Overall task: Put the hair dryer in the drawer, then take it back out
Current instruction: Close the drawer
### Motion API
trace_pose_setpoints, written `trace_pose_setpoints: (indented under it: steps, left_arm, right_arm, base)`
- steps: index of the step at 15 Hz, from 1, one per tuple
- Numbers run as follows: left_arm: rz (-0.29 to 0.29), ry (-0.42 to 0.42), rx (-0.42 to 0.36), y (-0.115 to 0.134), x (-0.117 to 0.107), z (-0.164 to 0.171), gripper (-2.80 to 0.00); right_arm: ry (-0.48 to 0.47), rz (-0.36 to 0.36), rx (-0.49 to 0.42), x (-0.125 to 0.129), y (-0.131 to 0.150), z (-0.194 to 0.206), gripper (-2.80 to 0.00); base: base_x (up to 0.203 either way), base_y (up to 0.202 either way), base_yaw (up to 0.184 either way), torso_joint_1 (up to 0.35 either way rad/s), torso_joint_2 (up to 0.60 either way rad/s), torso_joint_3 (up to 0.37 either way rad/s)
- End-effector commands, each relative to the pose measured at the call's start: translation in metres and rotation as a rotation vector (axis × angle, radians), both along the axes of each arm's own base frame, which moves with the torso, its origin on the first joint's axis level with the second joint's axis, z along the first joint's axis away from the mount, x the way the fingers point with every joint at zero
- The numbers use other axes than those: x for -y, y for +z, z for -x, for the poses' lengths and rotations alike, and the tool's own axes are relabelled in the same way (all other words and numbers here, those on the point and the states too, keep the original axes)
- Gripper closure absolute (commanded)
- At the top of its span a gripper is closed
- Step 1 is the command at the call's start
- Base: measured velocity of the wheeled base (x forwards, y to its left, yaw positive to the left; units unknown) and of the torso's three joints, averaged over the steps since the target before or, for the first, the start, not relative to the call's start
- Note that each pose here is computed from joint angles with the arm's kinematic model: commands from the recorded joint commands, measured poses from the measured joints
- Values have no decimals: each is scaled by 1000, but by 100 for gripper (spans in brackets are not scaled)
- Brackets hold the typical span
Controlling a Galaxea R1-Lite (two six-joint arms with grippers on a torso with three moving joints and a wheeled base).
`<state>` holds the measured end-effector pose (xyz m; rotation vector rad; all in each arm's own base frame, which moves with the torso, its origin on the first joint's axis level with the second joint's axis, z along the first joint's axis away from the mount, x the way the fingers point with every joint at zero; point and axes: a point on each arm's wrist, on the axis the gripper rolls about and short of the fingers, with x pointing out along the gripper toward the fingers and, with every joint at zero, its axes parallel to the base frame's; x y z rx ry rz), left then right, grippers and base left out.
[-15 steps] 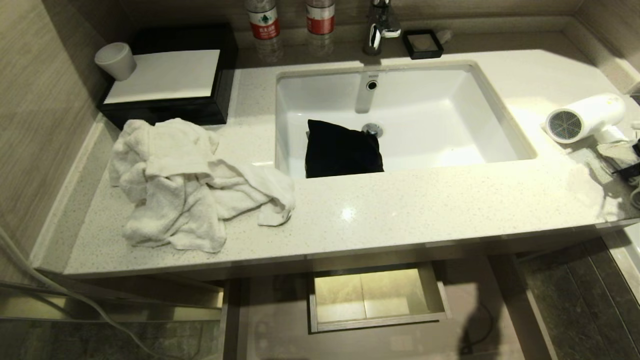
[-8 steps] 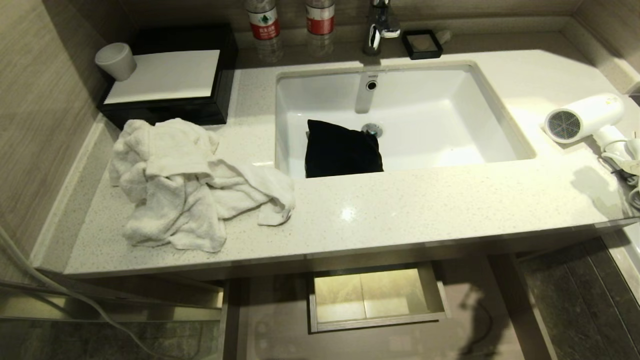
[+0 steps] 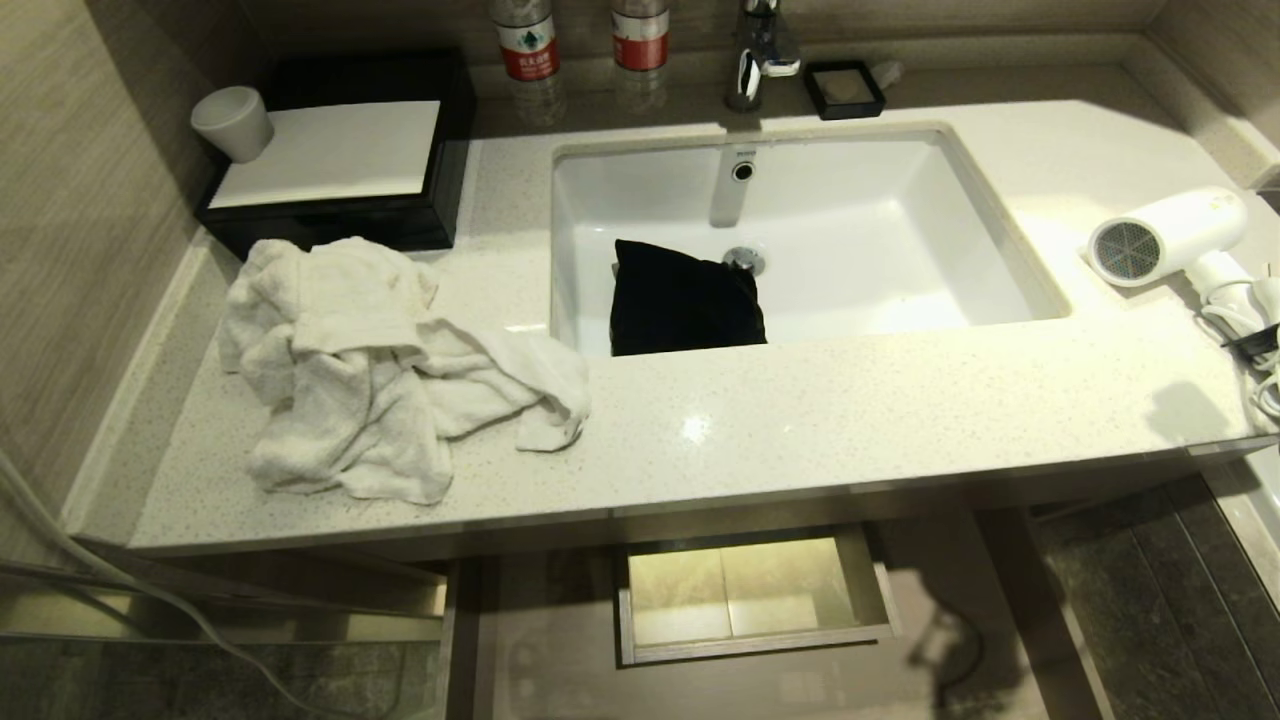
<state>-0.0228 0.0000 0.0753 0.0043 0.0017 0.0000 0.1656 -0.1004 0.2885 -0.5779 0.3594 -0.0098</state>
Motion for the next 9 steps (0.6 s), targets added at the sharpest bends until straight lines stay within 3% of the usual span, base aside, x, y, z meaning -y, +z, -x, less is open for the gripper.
trace_pose_setpoints:
  steps: [1, 2, 3, 9]
  left_arm:
    - [0, 0, 0, 0, 0, 0, 0]
    - [0, 0, -1, 0, 0, 0, 0]
    - [0, 0, -1, 0, 0, 0, 0]
    - [0, 0, -1, 0, 0, 0, 0]
  right_arm:
    - [-6, 11, 16, -4, 3, 8, -280]
    - [-13, 11, 19, -3, 4, 10, -182]
    - [-9, 20, 25, -3, 5, 11, 0]
    - [-5, 53, 24, -5, 6, 14, 0]
  base:
    - [0, 0, 0, 0, 0, 0]
    - [0, 0, 0, 0, 0, 0]
    - [0, 0, 0, 0, 0, 0]
    - [0, 0, 0, 0, 0, 0]
